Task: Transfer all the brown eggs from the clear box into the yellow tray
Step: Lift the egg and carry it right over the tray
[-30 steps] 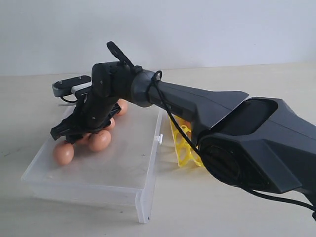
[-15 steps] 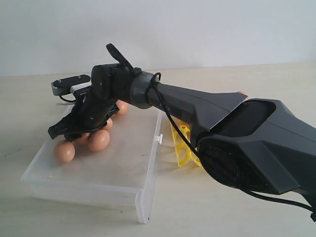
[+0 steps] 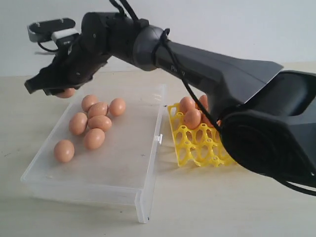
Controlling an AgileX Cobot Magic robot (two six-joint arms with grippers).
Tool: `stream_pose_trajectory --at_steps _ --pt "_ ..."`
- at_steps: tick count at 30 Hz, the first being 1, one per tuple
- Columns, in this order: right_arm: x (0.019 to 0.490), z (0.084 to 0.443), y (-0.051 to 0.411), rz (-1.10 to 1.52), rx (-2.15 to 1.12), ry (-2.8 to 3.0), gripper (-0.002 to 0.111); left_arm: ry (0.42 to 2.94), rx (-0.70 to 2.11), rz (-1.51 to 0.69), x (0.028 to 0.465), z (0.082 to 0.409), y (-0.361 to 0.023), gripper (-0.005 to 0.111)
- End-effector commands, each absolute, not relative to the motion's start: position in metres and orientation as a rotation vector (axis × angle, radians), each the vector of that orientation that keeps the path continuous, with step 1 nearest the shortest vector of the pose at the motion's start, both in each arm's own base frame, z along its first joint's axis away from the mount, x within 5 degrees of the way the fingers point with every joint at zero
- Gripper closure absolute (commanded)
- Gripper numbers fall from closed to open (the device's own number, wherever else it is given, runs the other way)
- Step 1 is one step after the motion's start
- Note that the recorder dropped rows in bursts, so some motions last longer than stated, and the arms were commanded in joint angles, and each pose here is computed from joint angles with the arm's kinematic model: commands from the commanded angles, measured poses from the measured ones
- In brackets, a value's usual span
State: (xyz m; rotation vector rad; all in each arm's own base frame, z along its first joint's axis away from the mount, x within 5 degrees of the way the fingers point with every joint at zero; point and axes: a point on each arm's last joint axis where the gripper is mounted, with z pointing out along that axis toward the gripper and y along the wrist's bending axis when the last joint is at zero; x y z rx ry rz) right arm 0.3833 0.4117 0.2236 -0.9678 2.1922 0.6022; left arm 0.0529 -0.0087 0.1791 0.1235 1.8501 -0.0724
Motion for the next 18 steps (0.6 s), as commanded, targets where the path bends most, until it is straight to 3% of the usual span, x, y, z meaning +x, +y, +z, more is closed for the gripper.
stream_pose_trajectory --at_steps 1,10,18 --pt "0.364 0.242 0.415 0.556 -1.056 2.123 0.108 1.831 0.118 -0.072 0.053 0.182 -0.008 0.107" --pt "0.332 0.233 0.376 0.563 -0.887 2.011 0.108 1.831 0.118 -0.072 0.053 0.182 -0.008 0.107" --pt "0.274 0.237 0.266 0.504 -0.573 1.819 0.108 1.831 0.118 -0.072 0.053 0.182 -0.008 0.107"
